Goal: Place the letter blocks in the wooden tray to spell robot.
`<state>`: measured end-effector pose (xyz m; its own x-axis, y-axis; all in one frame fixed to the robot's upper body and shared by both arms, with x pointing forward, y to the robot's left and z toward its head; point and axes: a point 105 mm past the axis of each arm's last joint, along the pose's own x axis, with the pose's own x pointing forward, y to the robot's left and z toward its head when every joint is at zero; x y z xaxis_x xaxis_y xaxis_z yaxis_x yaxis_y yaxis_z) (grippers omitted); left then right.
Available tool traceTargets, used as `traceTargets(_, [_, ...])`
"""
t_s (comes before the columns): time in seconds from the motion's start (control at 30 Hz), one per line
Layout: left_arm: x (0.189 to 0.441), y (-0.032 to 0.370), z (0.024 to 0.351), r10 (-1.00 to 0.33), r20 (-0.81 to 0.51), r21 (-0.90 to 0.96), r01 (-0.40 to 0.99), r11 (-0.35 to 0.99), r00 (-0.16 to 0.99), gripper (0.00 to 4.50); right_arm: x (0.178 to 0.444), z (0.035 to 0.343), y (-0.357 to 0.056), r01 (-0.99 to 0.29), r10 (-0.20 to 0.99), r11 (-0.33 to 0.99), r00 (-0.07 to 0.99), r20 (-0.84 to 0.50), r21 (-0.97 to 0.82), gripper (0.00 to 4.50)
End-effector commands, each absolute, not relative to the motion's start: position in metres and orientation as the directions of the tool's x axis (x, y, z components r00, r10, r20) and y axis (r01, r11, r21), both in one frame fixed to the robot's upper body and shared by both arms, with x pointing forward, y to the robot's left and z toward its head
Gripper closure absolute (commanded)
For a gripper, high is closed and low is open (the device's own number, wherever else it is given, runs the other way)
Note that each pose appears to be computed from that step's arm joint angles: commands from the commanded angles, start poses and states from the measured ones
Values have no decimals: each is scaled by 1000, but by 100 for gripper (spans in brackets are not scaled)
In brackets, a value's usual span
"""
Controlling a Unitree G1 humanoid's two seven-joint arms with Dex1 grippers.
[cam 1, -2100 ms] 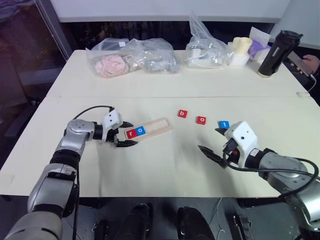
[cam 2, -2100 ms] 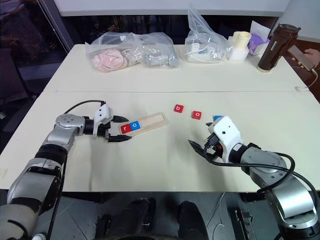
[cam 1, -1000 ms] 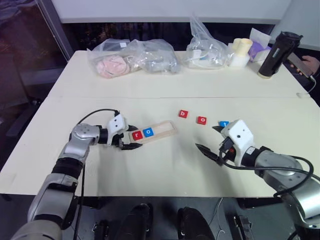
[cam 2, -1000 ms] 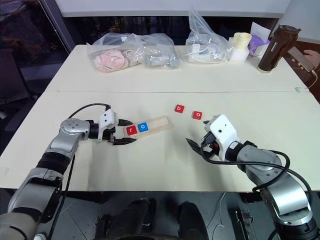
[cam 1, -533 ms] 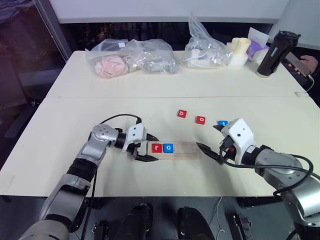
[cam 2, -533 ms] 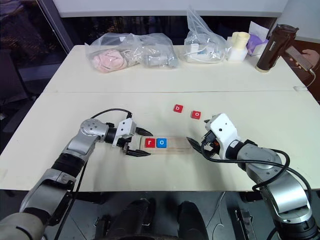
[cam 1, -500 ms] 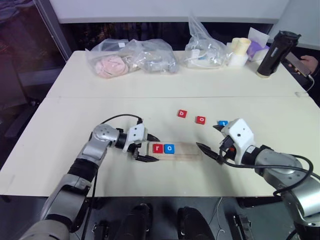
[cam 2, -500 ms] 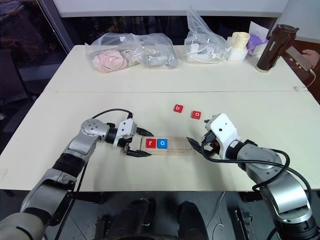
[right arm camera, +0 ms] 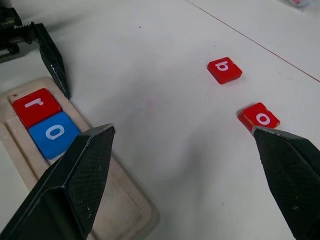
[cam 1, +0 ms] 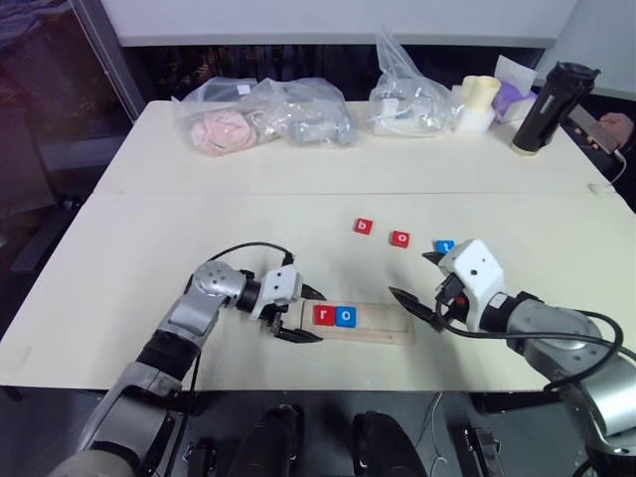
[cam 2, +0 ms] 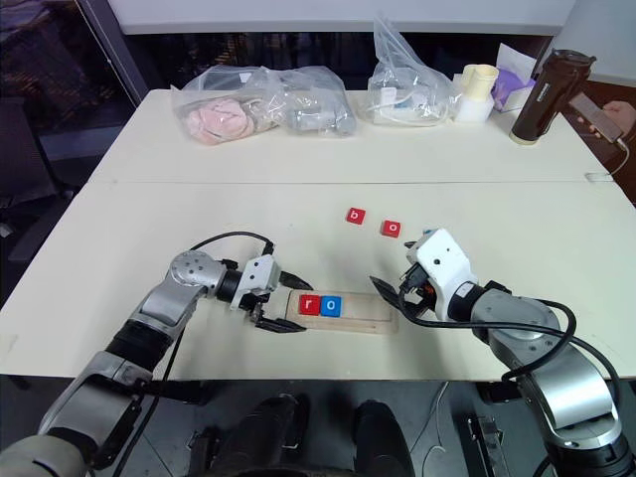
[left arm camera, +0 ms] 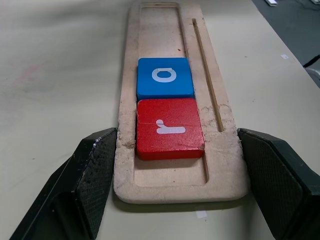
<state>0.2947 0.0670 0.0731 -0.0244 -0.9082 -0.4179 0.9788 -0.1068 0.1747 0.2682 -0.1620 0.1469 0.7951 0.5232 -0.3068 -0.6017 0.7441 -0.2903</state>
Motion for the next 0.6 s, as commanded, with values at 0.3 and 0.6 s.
traceTargets(0.3, [289,64,68,-914,-406,170,984,-52,22,54,268,158,-158,-609,540,725,793,-283,-321,0])
traceTargets(0.6, [286,64,70,-921,-386,181,983,-22,50,2,269,157,-157,-616,546,722,787,-286,-316,0])
